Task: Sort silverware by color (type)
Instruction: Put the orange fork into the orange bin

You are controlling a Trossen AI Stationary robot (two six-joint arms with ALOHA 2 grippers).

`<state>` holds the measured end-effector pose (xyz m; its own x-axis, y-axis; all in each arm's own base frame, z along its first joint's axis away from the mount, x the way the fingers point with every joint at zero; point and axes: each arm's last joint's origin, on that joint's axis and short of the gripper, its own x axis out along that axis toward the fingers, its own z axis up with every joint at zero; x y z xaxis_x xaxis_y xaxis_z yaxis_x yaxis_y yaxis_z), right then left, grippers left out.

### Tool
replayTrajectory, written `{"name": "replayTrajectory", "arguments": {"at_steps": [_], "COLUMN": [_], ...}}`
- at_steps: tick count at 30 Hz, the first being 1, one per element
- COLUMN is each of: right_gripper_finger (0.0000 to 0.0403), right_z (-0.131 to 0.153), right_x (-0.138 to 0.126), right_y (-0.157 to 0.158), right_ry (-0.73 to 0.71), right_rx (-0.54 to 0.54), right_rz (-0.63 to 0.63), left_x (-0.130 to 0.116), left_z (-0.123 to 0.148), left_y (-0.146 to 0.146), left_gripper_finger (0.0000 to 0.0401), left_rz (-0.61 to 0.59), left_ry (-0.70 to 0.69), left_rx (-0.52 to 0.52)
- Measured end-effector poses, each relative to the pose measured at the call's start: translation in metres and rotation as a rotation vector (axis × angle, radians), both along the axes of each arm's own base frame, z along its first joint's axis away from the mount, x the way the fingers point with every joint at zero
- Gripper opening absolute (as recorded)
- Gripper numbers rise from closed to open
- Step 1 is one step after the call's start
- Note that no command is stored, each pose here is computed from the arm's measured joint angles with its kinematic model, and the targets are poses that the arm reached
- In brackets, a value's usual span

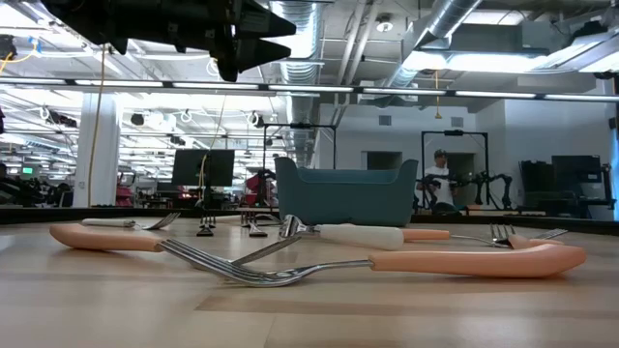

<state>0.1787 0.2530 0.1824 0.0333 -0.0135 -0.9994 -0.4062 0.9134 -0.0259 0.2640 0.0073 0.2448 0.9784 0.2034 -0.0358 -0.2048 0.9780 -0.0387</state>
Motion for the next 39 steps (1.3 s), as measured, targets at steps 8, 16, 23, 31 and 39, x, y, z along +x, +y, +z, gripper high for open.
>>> {"name": "replayTrajectory", "arguments": {"at_steps": [8, 16, 23, 31, 39], "right_gripper_finger": [0.0084, 0.0084, 0.0084, 0.0084, 0.0142], "right_z": [-0.002, -0.006, -0.006, -0.007, -0.007], "right_x": [-0.012, -0.015, -0.018, -0.012, -0.011], "right_y": [-0.017, -0.021, -0.023, -0.028, -0.028], "right_ry": [-0.022, -0.045, 0.001, 0.016, 0.010], "right_rx": [0.034, 0.074, 0.061, 0.069, 0.076], "right_rz": [-0.062, -0.033, 0.093, 0.106, 0.100], "left_x": [0.000, 0.000, 0.000, 0.000, 0.000], "left_z": [0.000, 0.000, 0.000, -0.001, -0.001], "left_y": [0.001, 0.001, 0.001, 0.001, 0.001], "left_gripper_finger": [0.0244, 0.0244, 0.0244, 0.0244, 0.0244], "left_rz": [0.002, 0.001, 0.001, 0.001, 0.001], "left_ry": [0.001, 0.002, 0.005, 0.010, 0.011], "left_rx": [0.007, 0.011, 0.012, 0.020, 0.024]}}
